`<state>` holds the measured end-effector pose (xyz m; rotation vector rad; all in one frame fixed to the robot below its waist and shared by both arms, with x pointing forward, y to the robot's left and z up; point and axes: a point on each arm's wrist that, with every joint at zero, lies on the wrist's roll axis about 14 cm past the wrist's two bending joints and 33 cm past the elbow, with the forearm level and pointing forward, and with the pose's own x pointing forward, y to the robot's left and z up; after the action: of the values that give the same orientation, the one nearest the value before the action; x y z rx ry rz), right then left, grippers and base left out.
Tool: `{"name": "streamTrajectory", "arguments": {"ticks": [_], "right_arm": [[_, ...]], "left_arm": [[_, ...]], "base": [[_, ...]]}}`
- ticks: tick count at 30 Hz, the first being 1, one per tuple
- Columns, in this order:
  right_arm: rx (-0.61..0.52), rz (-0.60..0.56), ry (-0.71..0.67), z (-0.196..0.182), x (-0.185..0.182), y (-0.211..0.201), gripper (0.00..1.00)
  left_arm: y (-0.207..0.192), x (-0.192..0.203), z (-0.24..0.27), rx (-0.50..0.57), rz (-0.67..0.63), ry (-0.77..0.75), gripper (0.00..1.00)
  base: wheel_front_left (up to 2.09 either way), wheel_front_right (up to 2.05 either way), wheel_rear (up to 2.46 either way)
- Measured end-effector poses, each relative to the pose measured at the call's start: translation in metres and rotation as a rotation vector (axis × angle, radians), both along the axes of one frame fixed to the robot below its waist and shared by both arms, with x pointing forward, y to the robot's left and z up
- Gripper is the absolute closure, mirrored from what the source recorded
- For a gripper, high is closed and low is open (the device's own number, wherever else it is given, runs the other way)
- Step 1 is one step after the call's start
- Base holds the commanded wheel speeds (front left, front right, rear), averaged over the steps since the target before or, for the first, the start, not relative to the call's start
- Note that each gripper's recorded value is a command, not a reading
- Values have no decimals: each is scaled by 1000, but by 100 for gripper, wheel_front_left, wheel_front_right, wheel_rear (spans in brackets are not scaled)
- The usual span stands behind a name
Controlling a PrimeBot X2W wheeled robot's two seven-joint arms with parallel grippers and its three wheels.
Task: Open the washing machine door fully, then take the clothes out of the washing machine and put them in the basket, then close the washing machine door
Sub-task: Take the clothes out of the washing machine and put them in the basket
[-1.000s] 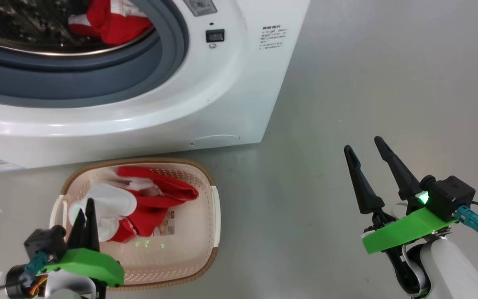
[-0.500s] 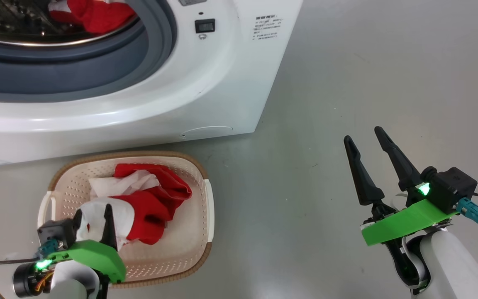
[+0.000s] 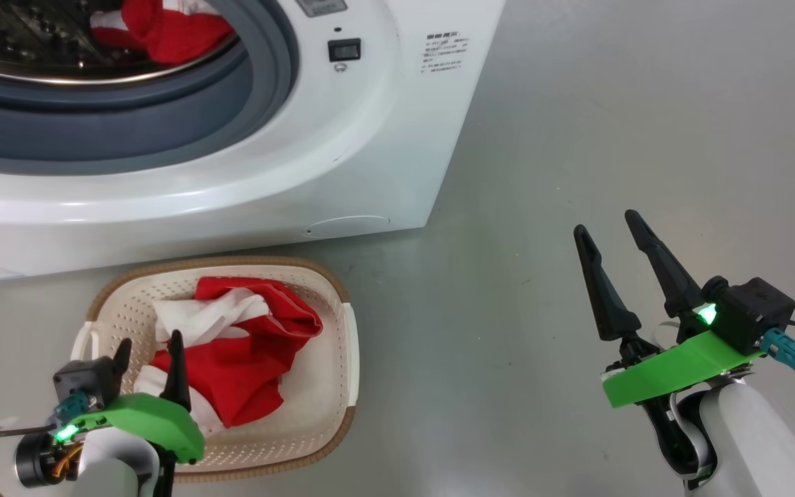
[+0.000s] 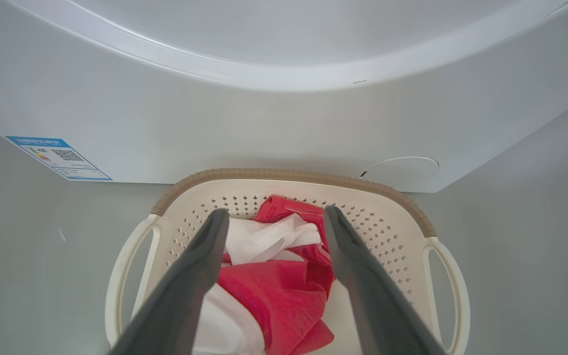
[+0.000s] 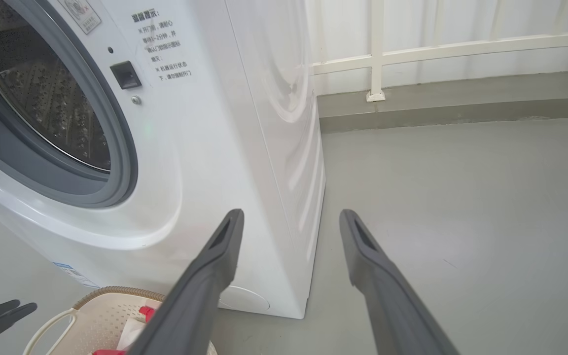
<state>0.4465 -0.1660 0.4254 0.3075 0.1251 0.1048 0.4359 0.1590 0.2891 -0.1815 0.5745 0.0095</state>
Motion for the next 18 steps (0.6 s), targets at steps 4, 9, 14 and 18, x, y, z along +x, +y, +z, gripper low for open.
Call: {"name": "streamTrajectory", "arguments": {"ticks": [4, 9, 14, 18], "right_arm": [[0, 1, -3, 1, 0, 0, 0], [1, 1, -6, 2, 0, 0, 0], [1, 1, -14, 6, 0, 1, 0], [1, -3, -29, 12, -1, -1, 0]], "left_arm": [[1, 3, 4, 0, 3, -15, 0], [2, 8, 10, -1, 7, -39, 0], [4, 18, 25, -5, 14, -96, 0], [8, 29, 49, -10, 25, -176, 0]], "base": [[0, 0, 0], [0, 0, 0], [0, 0, 0], [0, 0, 0]]}}
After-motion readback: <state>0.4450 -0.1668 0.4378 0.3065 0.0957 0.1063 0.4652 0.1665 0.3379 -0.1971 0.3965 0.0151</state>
